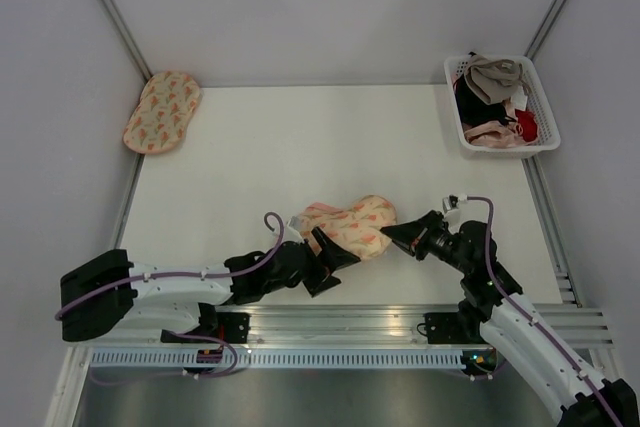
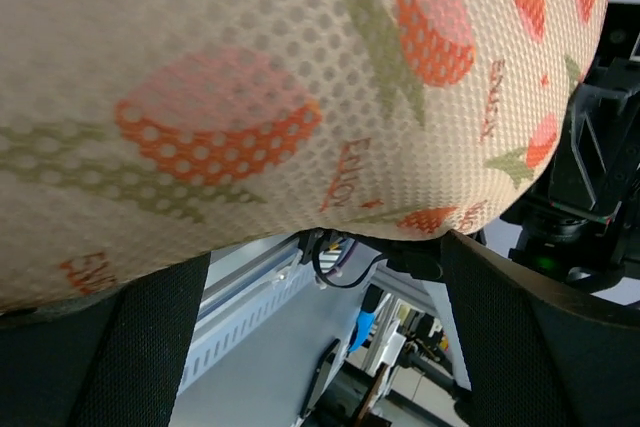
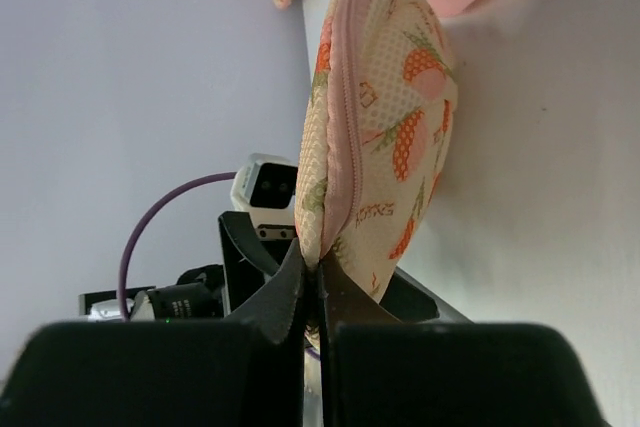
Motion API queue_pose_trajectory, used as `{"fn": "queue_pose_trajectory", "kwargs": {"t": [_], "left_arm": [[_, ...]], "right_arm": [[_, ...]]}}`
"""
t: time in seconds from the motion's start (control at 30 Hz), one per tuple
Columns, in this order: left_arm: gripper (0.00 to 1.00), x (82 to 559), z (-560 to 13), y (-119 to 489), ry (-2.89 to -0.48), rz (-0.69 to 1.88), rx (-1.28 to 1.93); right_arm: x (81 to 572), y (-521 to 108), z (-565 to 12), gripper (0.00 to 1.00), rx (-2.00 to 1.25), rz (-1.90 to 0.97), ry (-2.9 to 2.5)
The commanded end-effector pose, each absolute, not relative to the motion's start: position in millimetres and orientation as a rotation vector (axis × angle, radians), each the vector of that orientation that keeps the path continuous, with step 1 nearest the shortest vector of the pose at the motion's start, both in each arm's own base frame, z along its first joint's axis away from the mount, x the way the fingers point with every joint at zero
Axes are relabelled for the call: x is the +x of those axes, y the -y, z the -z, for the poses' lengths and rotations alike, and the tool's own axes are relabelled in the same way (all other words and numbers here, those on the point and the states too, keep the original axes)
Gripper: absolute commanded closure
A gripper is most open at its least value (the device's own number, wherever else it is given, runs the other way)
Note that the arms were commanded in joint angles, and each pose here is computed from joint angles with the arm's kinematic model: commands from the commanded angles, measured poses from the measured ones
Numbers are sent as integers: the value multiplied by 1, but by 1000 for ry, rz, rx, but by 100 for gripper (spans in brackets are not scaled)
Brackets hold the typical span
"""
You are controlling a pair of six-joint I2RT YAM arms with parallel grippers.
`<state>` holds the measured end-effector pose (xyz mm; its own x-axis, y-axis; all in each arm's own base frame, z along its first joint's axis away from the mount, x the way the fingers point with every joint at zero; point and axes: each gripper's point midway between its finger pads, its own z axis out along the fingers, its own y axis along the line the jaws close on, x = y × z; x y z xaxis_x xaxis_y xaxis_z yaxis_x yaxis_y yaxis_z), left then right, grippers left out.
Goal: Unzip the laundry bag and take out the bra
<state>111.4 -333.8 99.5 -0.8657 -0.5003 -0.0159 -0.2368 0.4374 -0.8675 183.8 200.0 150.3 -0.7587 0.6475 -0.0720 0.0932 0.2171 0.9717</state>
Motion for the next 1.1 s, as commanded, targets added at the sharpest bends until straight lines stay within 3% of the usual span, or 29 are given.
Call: {"fn": "queue_pose_trajectory", "kwargs": {"t": [0.0,0.53,0.63,0.7,0.73,0.77,0.83,0.87,0.9,0.93,0.97,1.03,1.07], "left_arm": [[0,123,-128,334,-2281,1503,-786],[1,178,-158,332,-2042,1383,-849],[20,192,-160,321,-2003,1348,-822],[68,202,-168,313,-1953,1361,-815],[86,202,-163,309,-1962,1353,-815],[98,203,-157,304,-1981,1322,-821],[98,207,-157,295,-1977,1293,-810],[98,208,-161,293,-1965,1299,-807],[98,208,-159,288,-1970,1281,-809],[98,208,-157,285,-1972,1271,-811],[98,208,-156,282,-1975,1263,-811],[98,210,-154,274,-1969,1253,-826],[98,211,-153,271,-1967,1247,-831]], "right_arm": [[176,-204,-176,100,721,-1708,-1960],[146,-208,-182,100,687,-1733,-2066],[143,-209,-182,100,648,-1720,-2093],[143,-209,-186,99,590,-1687,-2097],[144,-209,-183,100,581,-1661,-2116],[145,-208,-180,100,538,-1625,-2124],[149,-207,-178,100,470,-1555,-2138],[150,-208,-179,96,473,-1553,-2143],[151,-208,-179,79,402,-1517,-2142],[152,-207,-171,40,399,-1477,-2180],[155,-205,-168,26,380,-1440,-2189],[157,-199,-161,9,316,-1329,-2222],[159,-197,-161,7,304,-1300,-2220]]}}
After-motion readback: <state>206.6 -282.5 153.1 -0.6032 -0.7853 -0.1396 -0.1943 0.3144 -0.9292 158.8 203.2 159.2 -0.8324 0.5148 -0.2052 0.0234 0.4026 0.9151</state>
